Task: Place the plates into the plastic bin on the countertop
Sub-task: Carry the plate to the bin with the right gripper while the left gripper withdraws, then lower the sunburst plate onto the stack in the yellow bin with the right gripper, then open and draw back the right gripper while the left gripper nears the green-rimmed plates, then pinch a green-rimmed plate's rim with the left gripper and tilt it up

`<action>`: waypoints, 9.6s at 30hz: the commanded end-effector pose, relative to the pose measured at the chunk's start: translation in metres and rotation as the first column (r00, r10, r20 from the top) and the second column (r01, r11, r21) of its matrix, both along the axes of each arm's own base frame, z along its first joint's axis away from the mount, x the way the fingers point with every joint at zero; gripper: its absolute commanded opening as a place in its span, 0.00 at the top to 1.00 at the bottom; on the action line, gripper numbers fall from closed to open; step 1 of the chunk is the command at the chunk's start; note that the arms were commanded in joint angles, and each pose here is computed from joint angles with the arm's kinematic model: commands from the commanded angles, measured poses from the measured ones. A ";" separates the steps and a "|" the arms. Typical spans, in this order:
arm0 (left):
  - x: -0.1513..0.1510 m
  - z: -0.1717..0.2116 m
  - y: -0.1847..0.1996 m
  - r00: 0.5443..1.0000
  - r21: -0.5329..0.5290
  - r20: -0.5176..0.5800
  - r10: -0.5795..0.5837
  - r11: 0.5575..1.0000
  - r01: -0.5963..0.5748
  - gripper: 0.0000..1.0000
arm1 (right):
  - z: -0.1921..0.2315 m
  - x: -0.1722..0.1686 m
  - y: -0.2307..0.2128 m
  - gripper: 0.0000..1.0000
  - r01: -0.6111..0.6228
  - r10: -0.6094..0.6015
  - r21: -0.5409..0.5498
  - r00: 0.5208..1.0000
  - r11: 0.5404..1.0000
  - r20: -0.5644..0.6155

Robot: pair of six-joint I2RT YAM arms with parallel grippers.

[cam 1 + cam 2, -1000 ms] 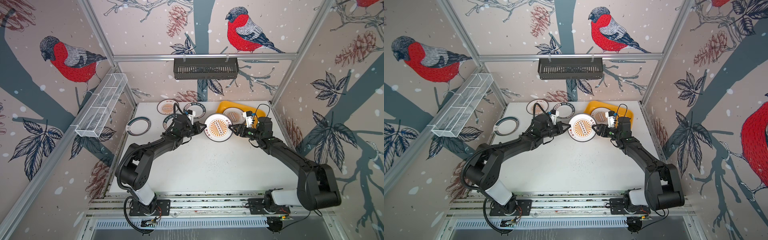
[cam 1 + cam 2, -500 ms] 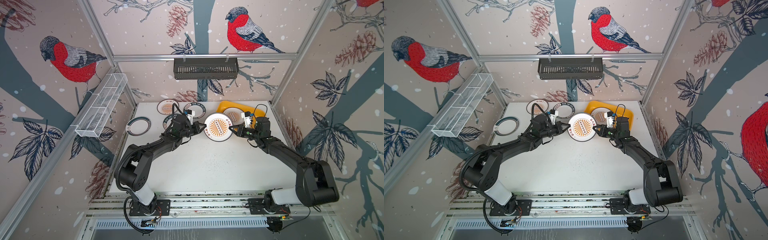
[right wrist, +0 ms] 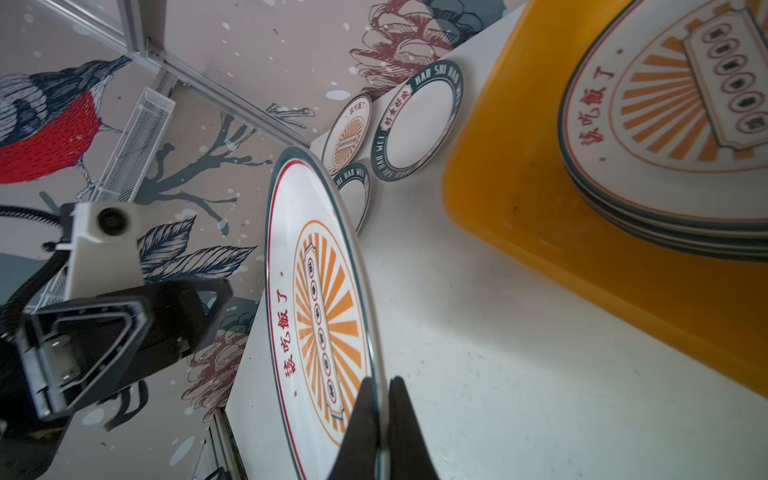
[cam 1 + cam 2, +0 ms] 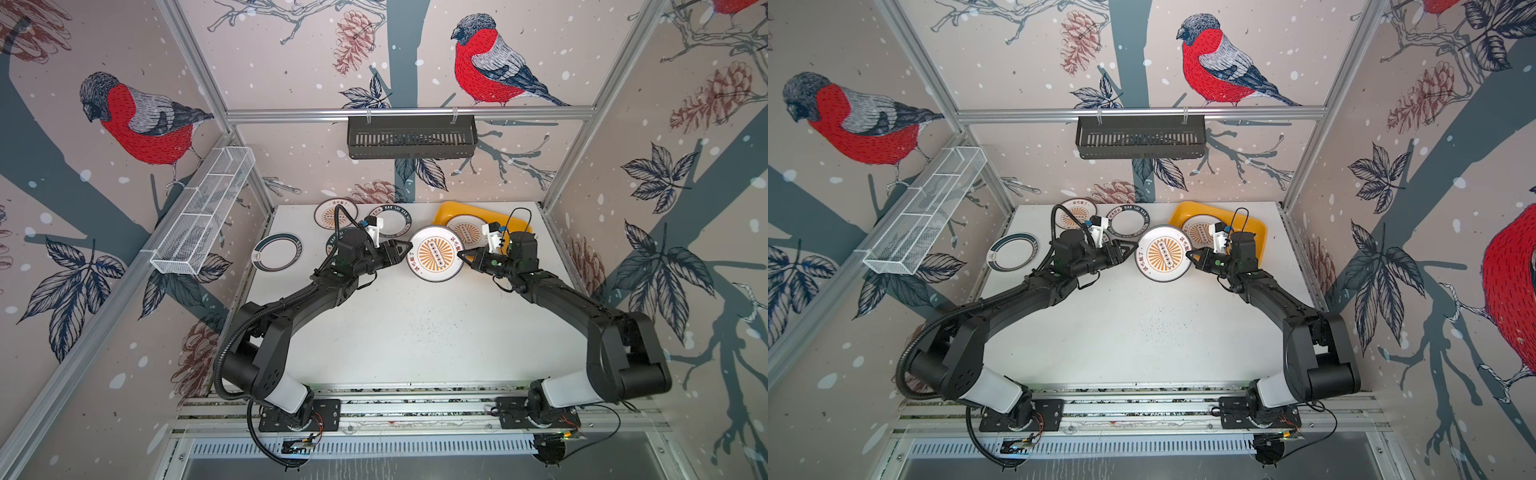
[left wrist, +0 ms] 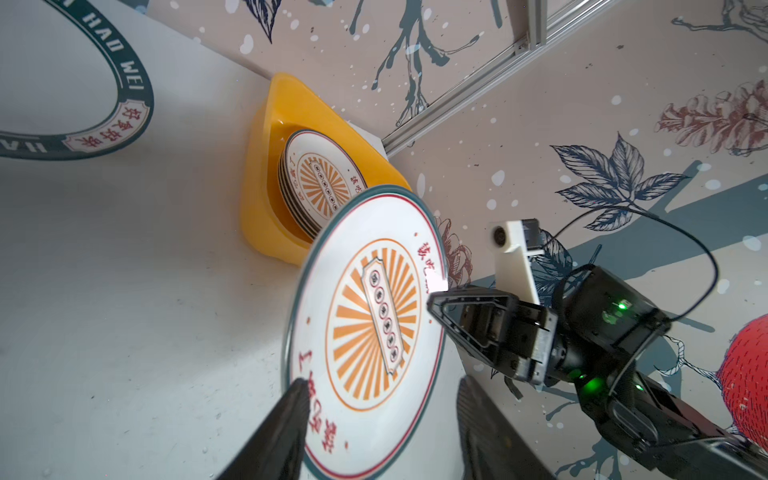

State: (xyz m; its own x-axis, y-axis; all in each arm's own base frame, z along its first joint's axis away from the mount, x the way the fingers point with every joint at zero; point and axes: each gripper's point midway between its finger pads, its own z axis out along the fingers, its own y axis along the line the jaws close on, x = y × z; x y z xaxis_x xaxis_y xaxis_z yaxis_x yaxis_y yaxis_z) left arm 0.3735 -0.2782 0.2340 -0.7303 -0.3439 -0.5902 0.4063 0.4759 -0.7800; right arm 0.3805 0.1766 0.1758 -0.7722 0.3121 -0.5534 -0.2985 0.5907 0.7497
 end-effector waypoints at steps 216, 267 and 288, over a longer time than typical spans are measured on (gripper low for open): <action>-0.023 -0.093 0.193 0.796 0.185 -0.147 0.588 0.807 -0.561 0.04 | 0.066 0.023 0.005 0.01 0.069 -0.031 -0.130 0.962 0.989 0.272; 0.102 -0.216 0.243 0.641 0.310 -0.414 0.646 0.763 -0.568 0.35 | 0.065 0.063 0.020 0.00 0.088 -0.026 -0.193 0.953 0.977 0.301; 0.100 -0.216 0.240 0.638 0.275 -0.433 0.636 0.768 -0.579 0.93 | 0.060 0.062 0.010 0.01 0.115 -0.056 -0.196 0.958 0.974 0.282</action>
State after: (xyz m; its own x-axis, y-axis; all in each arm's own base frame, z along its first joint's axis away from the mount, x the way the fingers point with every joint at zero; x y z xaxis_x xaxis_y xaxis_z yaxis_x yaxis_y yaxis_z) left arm 0.4849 -0.0399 0.0285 -0.5554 -0.7735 -0.3052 -0.3686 0.5580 -0.7435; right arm 0.4419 0.1894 0.2304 -0.5704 0.2139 -0.7930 -0.4186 0.7550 0.5048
